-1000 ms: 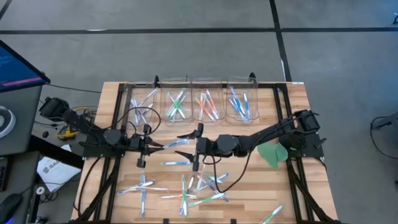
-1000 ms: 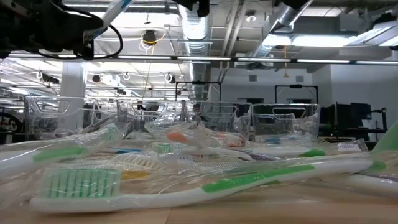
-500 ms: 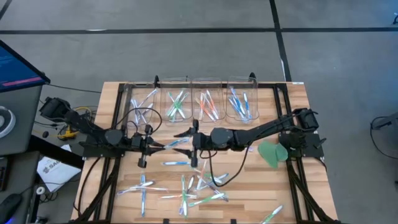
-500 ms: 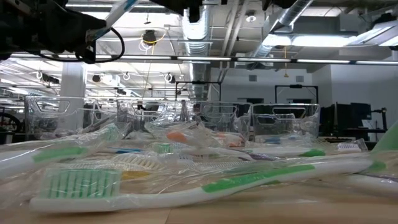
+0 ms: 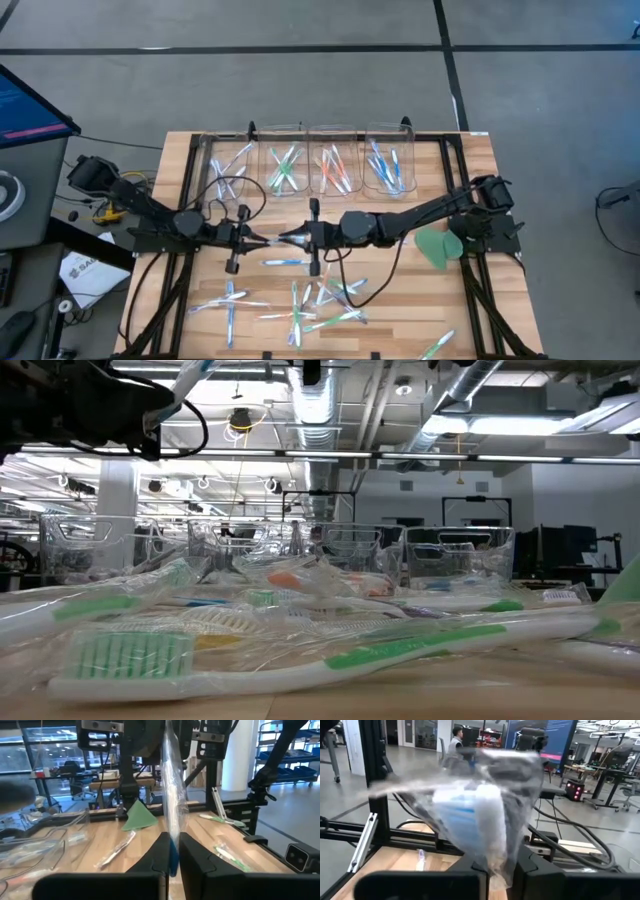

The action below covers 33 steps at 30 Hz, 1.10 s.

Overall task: Pick & Place Toothbrushes
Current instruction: Put the blue toothbrush into the right transparent bin

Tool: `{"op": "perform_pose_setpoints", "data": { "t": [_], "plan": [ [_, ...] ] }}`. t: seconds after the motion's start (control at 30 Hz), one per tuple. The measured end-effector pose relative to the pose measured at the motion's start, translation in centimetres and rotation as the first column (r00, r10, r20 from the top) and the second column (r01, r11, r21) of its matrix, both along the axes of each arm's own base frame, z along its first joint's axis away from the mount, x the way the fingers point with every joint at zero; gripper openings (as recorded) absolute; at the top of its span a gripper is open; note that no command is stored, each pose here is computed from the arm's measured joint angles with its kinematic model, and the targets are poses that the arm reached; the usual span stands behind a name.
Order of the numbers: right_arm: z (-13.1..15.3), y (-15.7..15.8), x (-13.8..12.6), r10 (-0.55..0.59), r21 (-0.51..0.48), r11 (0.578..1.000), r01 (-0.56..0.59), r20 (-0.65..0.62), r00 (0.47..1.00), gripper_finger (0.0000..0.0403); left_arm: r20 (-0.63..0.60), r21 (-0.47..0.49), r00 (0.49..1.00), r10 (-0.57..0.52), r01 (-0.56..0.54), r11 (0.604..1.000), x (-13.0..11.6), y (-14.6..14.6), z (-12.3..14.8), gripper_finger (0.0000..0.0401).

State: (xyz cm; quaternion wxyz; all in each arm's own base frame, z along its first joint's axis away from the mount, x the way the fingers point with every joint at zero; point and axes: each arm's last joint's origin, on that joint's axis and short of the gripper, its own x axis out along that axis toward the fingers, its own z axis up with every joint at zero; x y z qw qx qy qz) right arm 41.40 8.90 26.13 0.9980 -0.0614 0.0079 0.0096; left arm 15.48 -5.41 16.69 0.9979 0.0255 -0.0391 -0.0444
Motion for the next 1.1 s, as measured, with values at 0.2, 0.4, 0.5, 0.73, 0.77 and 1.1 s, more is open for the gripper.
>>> {"op": "perform_pose_setpoints", "data": {
  "t": [0.2,0.4,0.5,0.73,0.77,1.1],
  "plan": [
    [-0.1,0.1,-0.1,-0.004,-0.017,1.0,0.004,-0.038,0.999,0.0013,0.007,-0.013,0.999,0.039,-0.039,0.999,0.2,0.3,0.2,0.0062],
    [2.2,0.6,-0.6,-0.149,-0.113,0.985,0.133,-0.145,0.978,0.0012,0.037,-0.025,0.998,0.059,-0.058,0.998,0.3,0.6,0.6,0.0132],
    [3.8,1.5,-1.3,-0.256,-0.199,0.956,0.214,-0.216,0.942,0.0012,0.036,-0.029,0.996,0.081,-0.08,0.996,0.3,0.7,0.5,0.017],
    [8.1,3.7,-4.7,-0.636,-0.474,0.74,0.477,-0.264,0.725,0.0012,0.027,-0.028,0.995,0.1,-0.1,0.995,0.3,0.6,0.5,0.0234],
    [8.6,3.9,-5.2,-0.655,-0.48,0.726,0.492,-0.268,0.706,0.0012,0.026,-0.028,0.995,0.098,-0.097,0.995,0.3,0.6,0.4,0.024],
    [11.1,2.2,-9.2,-0.76,-0.44,0.65,0.62,-0.383,0.525,0.0012,0.025,-0.027,0.996,0.091,-0.09,0.996,0.3,0.5,0.4,0.0243]
  ]
}}
